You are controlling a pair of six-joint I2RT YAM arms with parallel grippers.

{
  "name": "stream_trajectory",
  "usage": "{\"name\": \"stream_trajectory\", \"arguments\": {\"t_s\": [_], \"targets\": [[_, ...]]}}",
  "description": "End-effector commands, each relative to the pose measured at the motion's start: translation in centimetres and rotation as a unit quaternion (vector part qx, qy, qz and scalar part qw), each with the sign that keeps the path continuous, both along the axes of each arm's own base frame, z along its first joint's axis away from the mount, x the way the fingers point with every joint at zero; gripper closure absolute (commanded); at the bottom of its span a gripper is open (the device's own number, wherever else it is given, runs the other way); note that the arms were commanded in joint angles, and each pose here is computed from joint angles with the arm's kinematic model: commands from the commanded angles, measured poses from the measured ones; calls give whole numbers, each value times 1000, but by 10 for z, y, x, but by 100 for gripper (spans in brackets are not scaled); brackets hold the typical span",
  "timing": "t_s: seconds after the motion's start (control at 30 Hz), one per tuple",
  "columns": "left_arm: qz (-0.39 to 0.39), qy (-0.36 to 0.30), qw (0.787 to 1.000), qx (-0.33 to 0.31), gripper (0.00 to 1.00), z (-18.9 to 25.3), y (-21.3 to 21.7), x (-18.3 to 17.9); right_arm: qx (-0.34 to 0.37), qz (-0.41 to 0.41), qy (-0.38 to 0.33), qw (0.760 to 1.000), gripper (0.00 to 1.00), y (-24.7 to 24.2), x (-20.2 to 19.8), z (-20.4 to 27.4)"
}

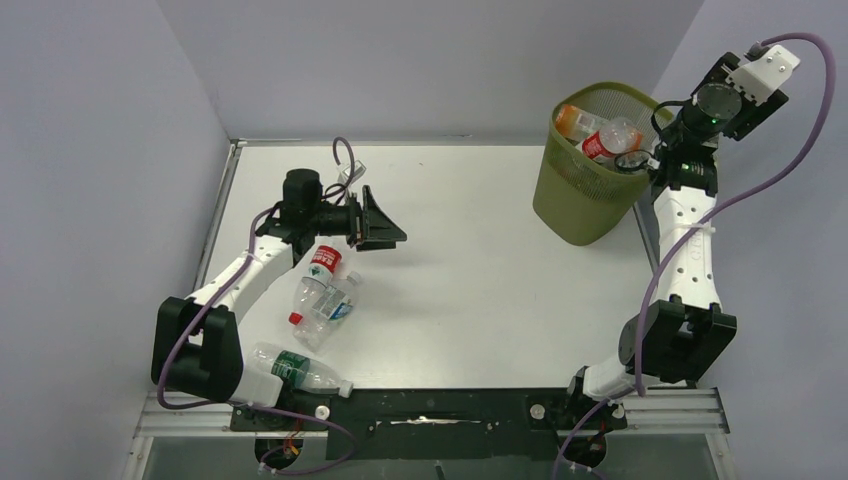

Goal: Put the plastic bottles in the bin
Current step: Place the plastic bottle in the trash bin.

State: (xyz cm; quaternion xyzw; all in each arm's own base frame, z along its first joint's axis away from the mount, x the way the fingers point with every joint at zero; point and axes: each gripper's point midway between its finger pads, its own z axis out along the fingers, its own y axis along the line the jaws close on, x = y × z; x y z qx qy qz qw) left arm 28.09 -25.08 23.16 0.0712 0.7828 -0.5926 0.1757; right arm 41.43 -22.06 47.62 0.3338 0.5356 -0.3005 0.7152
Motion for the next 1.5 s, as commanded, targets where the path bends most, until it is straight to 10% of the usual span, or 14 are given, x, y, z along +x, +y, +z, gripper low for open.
{"name": "stream_trajectory", "arguments": {"t_s": [0.0,0.57,0.9,1.47], "targets": [[-12,-46,999,-21,15,21,1,-3,5,-3,1,1000,49,-1,4,-6],[-9,-39,999,-20,16,14,2,1,-60,1,-68,996,48,6,7,50],[-7,-36,999,-20,16,14,3,1,-120,-29,51,991,44,40,63,-4],[-5,-38,999,-15,16,18,3,0,-20,108,95,989,30,48,80,-77]]}}
